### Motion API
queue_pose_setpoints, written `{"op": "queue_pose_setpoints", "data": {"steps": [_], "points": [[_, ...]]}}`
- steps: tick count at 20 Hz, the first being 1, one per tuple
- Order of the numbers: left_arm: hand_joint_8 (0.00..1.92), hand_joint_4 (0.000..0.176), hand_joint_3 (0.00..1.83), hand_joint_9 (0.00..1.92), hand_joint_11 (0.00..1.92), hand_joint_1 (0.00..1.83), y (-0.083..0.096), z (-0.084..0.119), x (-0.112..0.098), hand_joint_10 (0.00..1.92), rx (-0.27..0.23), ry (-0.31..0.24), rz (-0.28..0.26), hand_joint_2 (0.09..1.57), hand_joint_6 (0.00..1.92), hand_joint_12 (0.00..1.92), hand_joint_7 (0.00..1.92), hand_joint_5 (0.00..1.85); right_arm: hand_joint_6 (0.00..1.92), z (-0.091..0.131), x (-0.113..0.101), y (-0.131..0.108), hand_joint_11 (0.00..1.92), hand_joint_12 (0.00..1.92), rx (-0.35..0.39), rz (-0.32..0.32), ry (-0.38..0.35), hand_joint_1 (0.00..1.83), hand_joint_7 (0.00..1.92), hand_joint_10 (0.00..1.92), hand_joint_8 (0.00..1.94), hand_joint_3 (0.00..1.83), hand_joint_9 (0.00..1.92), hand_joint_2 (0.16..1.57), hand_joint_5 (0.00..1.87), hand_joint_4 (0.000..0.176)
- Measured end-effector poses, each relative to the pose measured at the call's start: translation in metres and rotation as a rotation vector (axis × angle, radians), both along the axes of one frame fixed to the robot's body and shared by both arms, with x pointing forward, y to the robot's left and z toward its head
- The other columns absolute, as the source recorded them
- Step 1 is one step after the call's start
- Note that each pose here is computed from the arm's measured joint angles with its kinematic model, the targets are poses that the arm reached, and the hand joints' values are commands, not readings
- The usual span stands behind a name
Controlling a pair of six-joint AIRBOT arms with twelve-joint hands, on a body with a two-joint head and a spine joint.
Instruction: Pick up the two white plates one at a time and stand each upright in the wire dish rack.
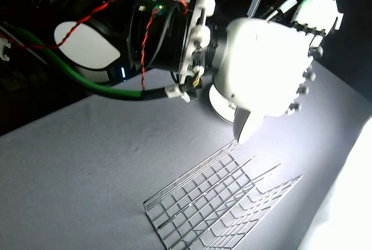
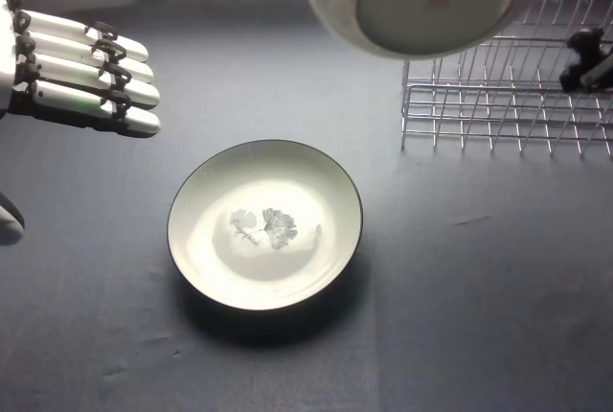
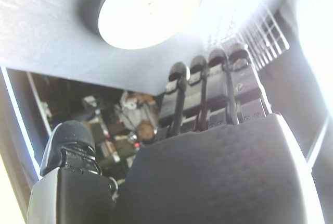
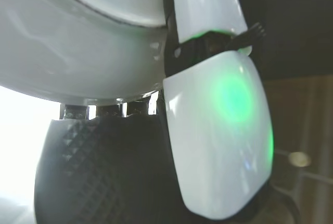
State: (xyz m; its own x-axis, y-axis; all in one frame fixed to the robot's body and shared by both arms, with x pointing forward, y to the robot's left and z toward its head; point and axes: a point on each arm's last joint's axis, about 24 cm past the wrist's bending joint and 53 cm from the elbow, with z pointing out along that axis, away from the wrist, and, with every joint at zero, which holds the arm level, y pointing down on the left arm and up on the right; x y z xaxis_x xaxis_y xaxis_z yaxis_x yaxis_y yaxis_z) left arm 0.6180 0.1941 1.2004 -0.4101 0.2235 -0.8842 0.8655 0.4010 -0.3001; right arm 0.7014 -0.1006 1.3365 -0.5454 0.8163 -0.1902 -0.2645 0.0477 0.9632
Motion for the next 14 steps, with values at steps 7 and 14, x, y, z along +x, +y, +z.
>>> {"op": "queue_pose_setpoints", "data": {"steps": [7,14], "points": [[0.01,0.000,0.00,0.01,0.00,0.00,-0.007,0.000,0.002,0.00,-0.005,-0.008,-0.007,1.08,0.01,0.00,0.05,0.10,0.73,0.002,0.023,-0.044,0.82,1.47,0.024,-0.093,0.020,1.50,1.11,0.74,0.66,0.00,1.17,1.05,1.06,0.000],[0.01,0.000,0.00,0.00,0.00,0.00,-0.024,0.002,0.008,0.00,-0.039,-0.006,-0.014,1.08,0.01,0.00,0.03,0.09,0.70,-0.016,0.026,-0.074,0.98,0.98,-0.013,-0.147,0.050,1.40,1.17,0.85,0.60,0.00,1.16,1.02,1.10,0.000]]}}
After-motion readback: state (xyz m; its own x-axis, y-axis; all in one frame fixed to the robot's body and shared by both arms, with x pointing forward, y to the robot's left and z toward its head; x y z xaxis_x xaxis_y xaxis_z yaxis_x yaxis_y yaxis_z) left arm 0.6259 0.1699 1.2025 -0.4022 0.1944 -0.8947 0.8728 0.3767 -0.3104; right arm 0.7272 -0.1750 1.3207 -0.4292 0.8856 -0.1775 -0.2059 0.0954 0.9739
